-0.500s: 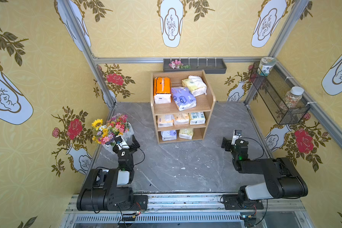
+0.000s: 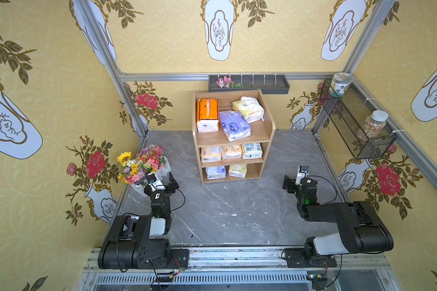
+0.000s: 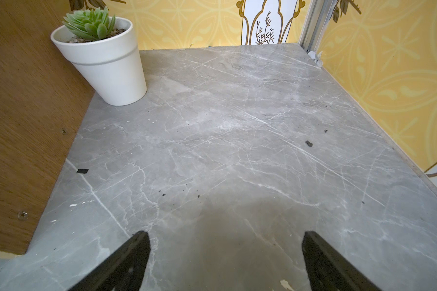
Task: Remove the tissue boxes from the shelf
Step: Pick up a box of tissues from the shelf.
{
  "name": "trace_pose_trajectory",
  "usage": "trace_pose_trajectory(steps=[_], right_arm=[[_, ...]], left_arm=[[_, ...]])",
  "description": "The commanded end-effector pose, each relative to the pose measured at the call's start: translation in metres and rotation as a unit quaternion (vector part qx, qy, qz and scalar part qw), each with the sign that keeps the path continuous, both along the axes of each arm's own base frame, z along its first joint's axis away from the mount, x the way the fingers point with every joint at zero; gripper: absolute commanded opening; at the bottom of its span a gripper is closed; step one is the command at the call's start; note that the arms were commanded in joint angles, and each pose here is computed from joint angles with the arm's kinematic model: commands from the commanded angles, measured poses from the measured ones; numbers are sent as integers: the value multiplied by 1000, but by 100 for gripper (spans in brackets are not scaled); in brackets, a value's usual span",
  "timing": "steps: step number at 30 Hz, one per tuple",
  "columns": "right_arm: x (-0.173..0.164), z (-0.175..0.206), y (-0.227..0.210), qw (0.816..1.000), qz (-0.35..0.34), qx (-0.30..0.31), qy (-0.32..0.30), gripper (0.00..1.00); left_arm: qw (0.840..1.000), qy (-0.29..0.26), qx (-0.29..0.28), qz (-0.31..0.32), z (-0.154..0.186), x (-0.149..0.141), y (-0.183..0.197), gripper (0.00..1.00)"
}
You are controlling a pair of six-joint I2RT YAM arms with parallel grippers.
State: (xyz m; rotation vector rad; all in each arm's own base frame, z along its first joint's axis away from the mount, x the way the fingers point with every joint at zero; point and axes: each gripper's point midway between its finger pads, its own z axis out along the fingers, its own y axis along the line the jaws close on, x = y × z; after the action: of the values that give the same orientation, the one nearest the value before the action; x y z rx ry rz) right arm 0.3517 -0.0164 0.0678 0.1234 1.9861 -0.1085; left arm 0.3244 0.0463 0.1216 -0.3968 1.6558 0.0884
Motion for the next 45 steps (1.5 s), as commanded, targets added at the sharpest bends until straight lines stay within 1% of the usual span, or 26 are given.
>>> trace_pose_trajectory(steps=[1,5,9,11,13,15,17,18,21,24,25,26,29,32,35,39,42,43,45], right_arm=[[4,10,0,1000,0,-1,-22,97],[3,21,3,1000,4,-11,-28,97],[-11,61,15,997,28,-31,-61,97],[-19,91,12,996,8,-18,-90,97],[-27,116,3,995,-27,18,-98,97],[-37,130,-10,992,-82,58,-75,97],[-48,144,-24,984,-142,88,-56,97],[-49,150,-25,984,-147,94,-46,97],[-44,177,-6,989,-89,119,-22,97],[-38,207,25,985,-22,168,20,97],[-38,216,38,982,7,186,41,97],[-38,226,54,976,42,205,60,100],[-48,260,97,956,126,251,90,91],[-65,292,140,938,191,268,106,87],[-84,318,180,921,246,277,118,83],[-102,332,229,906,289,276,137,82],[-98,338,264,902,300,275,143,81],[-95,340,275,902,304,273,141,80],[-82,347,283,914,287,258,126,79]], left_arm=[[1000,-12,0,3,5,-1,1,100],[999,-41,6,-5,21,-10,-1,100],[998,-55,10,-8,46,-14,-4,100],[998,-54,7,-11,60,-14,-6,100],[998,-59,-2,-16,75,-16,-7,100],[998,-59,-26,-16,87,-18,-8,100],[997,-49,-59,-25,94,-21,-12,100],[995,-49,-76,-31,100,-22,-15,100],[990,-20,-131,-50,106,-24,-25,100],[979,19,-191,-73,107,-25,-39,100],[974,30,-209,-77,109,-26,-42,100],[969,42,-230,-78,109,-27,-45,100],[953,76,-281,-80,110,-32,-54,100],[939,102,-317,-89,116,-38,-63,100],[928,138,-334,-89,112,-44,-69,100],[919,175,-344,-82,103,-51,-72,100],[910,186,-359,-90,97,-55,-78,100],[909,186,-361,-92,96,-56,-78,100],[909,185,-362,-95,95,-58,-79,100]])
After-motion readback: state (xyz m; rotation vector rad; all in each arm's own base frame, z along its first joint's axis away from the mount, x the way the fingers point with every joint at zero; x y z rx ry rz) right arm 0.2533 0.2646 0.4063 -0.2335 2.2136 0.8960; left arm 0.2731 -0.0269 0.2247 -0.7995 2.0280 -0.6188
